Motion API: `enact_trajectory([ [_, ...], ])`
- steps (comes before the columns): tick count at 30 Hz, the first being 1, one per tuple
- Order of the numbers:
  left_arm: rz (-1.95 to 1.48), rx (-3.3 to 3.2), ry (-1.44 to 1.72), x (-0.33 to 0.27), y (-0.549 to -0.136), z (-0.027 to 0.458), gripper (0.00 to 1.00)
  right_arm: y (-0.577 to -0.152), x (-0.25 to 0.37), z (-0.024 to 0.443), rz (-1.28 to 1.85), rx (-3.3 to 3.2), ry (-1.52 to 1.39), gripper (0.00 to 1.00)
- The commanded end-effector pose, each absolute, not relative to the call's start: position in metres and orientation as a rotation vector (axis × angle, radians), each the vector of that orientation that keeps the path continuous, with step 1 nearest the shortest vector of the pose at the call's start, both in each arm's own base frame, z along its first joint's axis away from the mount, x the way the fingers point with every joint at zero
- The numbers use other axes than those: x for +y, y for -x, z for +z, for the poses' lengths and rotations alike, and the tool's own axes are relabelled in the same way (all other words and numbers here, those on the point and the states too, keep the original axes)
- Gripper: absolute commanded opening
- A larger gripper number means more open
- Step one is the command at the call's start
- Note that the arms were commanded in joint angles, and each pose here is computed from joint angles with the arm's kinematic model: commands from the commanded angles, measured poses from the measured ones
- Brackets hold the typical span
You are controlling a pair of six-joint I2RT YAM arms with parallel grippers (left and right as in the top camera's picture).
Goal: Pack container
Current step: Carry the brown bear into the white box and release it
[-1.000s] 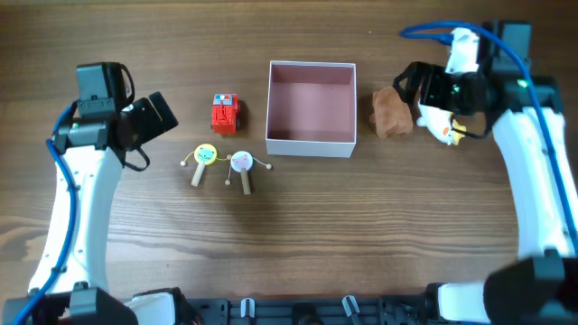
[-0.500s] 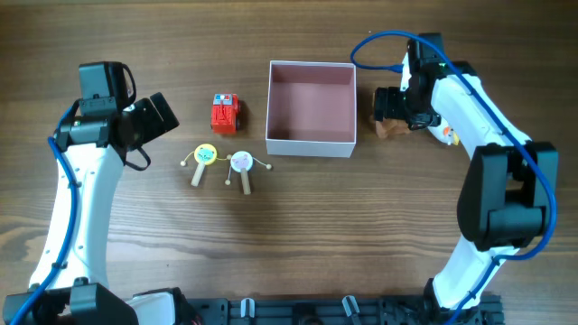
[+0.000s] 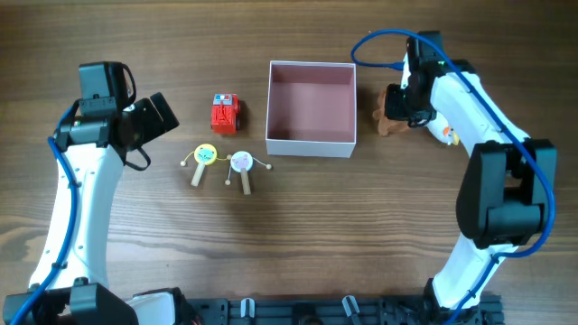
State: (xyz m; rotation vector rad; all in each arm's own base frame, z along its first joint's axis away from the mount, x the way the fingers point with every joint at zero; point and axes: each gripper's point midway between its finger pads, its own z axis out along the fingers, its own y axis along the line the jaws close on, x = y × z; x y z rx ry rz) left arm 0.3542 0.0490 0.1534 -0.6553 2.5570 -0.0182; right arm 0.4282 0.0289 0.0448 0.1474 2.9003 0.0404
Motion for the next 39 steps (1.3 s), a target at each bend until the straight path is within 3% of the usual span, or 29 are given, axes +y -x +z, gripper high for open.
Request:
enact_trajectory([
  [1,-0.029,2.551,0.634,0.049,-0.359,0.158,1.0,-0.445,0.037,0.114,0.075,2.757,-0.149,0.04],
  [8,-0.029,2.551,0.634,0.049,-0.359,0.158,1.0,-0.418,0.102,0.228,0.212,2.547,-0.074,0.04],
  [13,-0.028,2.552,0.634,0.049,-0.359,0.158,1.0,-0.401,0.167,0.254,0.375,2.474,-0.085,0.04],
  [20,-0.028,2.552,0.634,0.049,-0.359,0.158,1.0,-0.419,0.219,0.177,0.403,2.586,-0.296,0.05],
  [22,-0.028,2.552,0.634,0.049,-0.359,0.158,1.0,-0.422,0.234,0.141,0.428,2.659,-0.31,0.12],
  [29,-0.028,2.552,0.634,0.049,-0.359,0.158,1.0,-0.441,0.284,0.062,0.669,2.749,-0.348,0.16],
  [31,-0.028,2.552,0.634,0.049,-0.359,0.158,1.0,-0.447,0.289,0.057,0.689,2.731,-0.314,0.25],
  [33,-0.029,2.551,0.634,0.049,-0.359,0.158,1.0,-0.453,0.292,0.059,0.692,2.698,-0.225,0.45],
  [39,-0.028,2.552,0.634,0.049,-0.359,0.158,1.0,-0.459,0.285,0.097,0.623,2.606,-0.056,0.7],
])
